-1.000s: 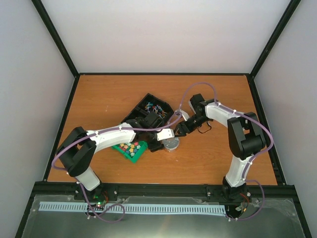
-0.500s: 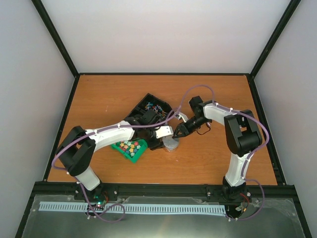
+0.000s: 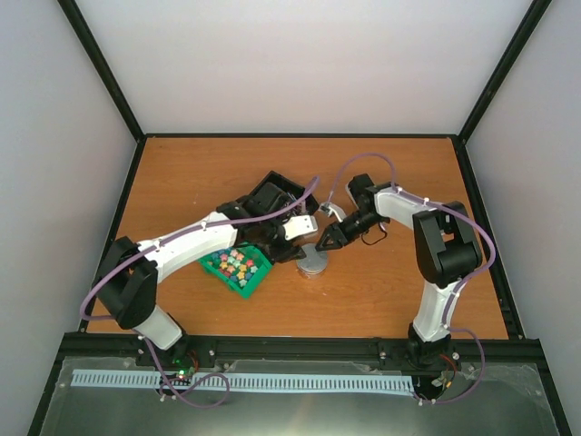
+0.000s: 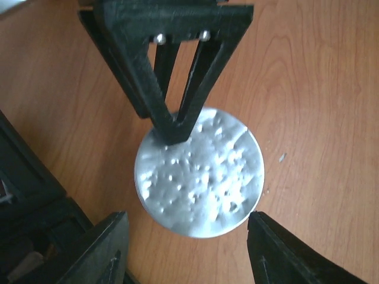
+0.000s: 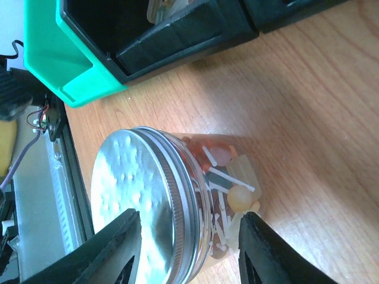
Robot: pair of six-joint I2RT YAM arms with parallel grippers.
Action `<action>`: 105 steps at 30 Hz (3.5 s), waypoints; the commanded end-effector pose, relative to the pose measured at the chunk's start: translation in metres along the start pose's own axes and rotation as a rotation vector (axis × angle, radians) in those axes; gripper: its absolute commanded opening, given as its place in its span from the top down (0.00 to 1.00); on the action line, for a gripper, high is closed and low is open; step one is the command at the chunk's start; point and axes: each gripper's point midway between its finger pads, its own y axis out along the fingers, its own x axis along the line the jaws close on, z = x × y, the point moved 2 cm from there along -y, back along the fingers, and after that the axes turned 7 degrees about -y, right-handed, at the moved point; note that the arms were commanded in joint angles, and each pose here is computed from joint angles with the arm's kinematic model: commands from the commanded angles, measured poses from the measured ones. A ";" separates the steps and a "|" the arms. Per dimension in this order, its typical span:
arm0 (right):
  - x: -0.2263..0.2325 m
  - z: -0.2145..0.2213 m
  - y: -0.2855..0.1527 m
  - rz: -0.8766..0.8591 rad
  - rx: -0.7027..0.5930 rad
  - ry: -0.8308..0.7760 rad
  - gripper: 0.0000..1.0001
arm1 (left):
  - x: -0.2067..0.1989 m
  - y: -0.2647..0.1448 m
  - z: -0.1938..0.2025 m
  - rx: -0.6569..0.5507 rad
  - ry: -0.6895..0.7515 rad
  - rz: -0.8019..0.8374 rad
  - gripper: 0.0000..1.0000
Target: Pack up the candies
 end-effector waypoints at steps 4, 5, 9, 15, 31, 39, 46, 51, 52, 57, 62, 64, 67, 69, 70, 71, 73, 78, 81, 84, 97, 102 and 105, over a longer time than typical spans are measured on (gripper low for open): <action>0.009 -0.008 -0.011 -0.028 -0.039 -0.042 0.58 | -0.009 0.016 -0.022 -0.005 0.085 0.008 0.46; 0.008 -0.004 -0.008 -0.037 -0.036 -0.033 0.60 | -0.007 0.022 -0.019 0.009 0.086 0.007 0.47; 0.002 0.012 0.004 -0.054 -0.003 -0.005 0.67 | 0.001 0.042 0.010 0.093 0.117 -0.027 0.51; -0.003 0.025 0.011 -0.051 0.030 0.010 0.80 | 0.007 0.055 0.039 0.173 0.127 -0.049 0.54; 0.011 0.006 -0.007 -0.031 -0.043 -0.080 0.73 | -0.011 0.008 -0.012 0.026 0.146 -0.038 0.56; 0.021 -0.034 -0.060 0.178 -0.194 -0.277 0.16 | 0.005 -0.023 -0.028 -0.081 0.011 -0.026 0.13; 0.043 -0.072 -0.124 0.380 -0.392 -0.453 0.00 | 0.035 -0.076 -0.062 -0.229 -0.139 -0.121 0.00; 0.051 -0.103 -0.173 0.491 -0.689 -0.367 0.00 | 0.034 -0.071 -0.058 -0.186 -0.191 -0.090 0.00; 0.054 -0.104 -0.174 0.467 -0.719 -0.375 0.00 | 0.031 -0.068 -0.055 -0.149 -0.172 -0.061 0.00; 0.060 -0.092 -0.153 0.434 -0.683 -0.426 0.12 | 0.021 -0.068 -0.043 -0.117 -0.119 -0.008 0.00; 0.050 -0.037 -0.102 0.427 -0.714 -0.453 0.06 | 0.013 -0.053 -0.022 -0.073 -0.037 0.015 0.03; 0.051 -0.019 -0.085 0.412 -0.699 -0.484 0.00 | 0.012 -0.044 -0.015 -0.048 -0.025 0.015 0.10; 0.054 -0.004 -0.070 0.348 -0.689 -0.498 0.00 | 0.005 -0.033 -0.012 -0.039 0.017 0.008 0.23; 0.056 0.000 -0.061 0.318 -0.661 -0.508 0.00 | -0.003 -0.023 -0.010 -0.027 0.065 -0.002 0.32; 0.055 0.004 -0.055 0.311 -0.636 -0.523 0.00 | -0.007 -0.017 -0.009 -0.021 0.090 -0.008 0.35; 0.054 0.008 -0.049 0.305 -0.609 -0.532 0.00 | -0.012 -0.012 -0.010 -0.010 0.122 -0.015 0.38; 0.050 0.014 -0.043 0.308 -0.584 -0.535 0.00 | -0.013 -0.002 -0.010 0.006 0.140 -0.026 0.45; 0.048 0.009 -0.045 0.311 -0.583 -0.513 0.03 | -0.006 0.015 -0.008 0.042 0.157 -0.051 0.58; 0.044 0.012 -0.041 0.310 -0.568 -0.495 0.07 | -0.008 0.030 0.003 0.093 0.192 -0.044 0.64; 0.038 0.016 -0.034 0.292 -0.546 -0.465 0.15 | -0.005 0.045 0.017 0.147 0.211 -0.054 0.68; 0.043 0.022 -0.026 0.278 -0.551 -0.537 0.05 | -0.003 0.009 -0.012 0.083 0.112 -0.024 0.55; 0.039 0.028 -0.013 0.307 -0.536 -0.595 0.00 | 0.014 -0.021 -0.028 -0.021 -0.012 0.004 0.30; 0.043 0.032 0.000 0.306 -0.497 -0.619 0.00 | 0.020 -0.028 -0.024 -0.030 -0.043 -0.007 0.22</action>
